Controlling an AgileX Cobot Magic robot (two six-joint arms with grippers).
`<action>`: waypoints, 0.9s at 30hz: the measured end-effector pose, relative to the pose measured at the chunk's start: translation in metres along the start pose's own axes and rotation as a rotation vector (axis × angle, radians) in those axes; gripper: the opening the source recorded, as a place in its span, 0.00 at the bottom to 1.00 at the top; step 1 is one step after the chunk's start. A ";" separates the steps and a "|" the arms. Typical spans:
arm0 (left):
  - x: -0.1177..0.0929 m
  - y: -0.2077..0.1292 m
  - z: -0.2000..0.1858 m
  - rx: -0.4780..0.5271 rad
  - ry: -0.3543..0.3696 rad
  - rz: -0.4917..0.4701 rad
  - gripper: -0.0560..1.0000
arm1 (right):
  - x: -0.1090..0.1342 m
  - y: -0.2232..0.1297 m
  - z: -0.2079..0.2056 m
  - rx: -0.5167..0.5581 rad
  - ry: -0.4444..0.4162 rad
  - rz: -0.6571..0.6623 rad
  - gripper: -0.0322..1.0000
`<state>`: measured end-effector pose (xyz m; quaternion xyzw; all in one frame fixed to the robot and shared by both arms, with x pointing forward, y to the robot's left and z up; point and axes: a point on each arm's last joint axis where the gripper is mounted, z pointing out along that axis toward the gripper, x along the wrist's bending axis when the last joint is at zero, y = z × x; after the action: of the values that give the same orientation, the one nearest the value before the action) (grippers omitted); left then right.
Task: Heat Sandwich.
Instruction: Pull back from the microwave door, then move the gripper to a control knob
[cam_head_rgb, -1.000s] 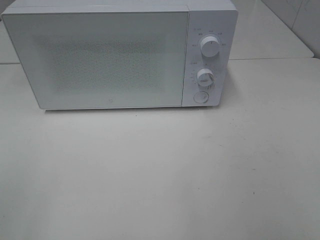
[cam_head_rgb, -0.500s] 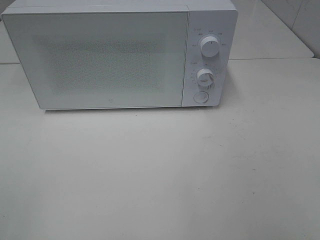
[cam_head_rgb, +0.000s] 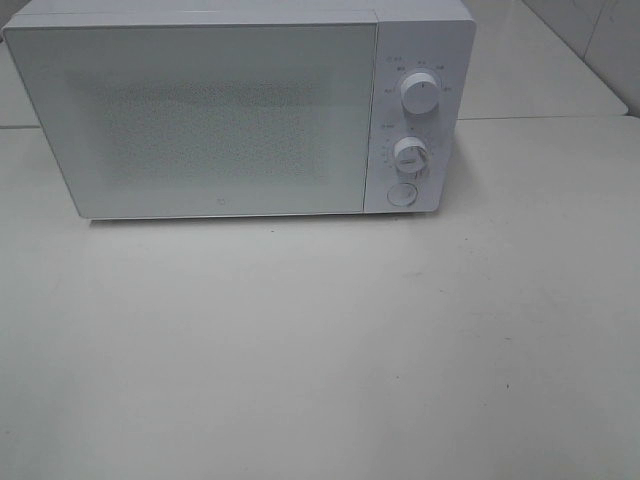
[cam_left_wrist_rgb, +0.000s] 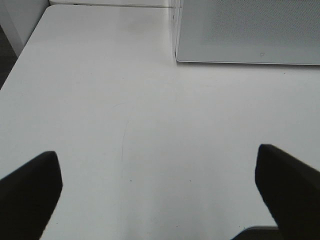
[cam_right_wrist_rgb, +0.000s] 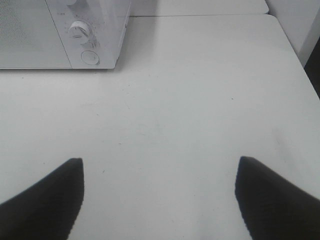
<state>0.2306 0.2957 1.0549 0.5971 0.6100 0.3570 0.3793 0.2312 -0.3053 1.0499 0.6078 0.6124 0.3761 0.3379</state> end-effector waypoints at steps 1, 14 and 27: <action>0.000 0.000 0.000 0.000 0.000 0.000 0.98 | 0.000 0.000 0.000 0.000 0.000 0.000 0.76; 0.000 0.000 0.000 0.000 0.000 0.001 0.98 | 0.000 0.000 0.000 0.000 0.000 0.000 0.76; 0.000 0.000 0.000 0.000 0.000 0.002 0.98 | 0.000 0.000 0.000 0.000 0.000 0.000 0.76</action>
<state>0.2306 0.2957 1.0549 0.5977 0.6094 0.3574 0.3790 0.2312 -0.3053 1.0499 0.6078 0.6124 0.3761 0.3379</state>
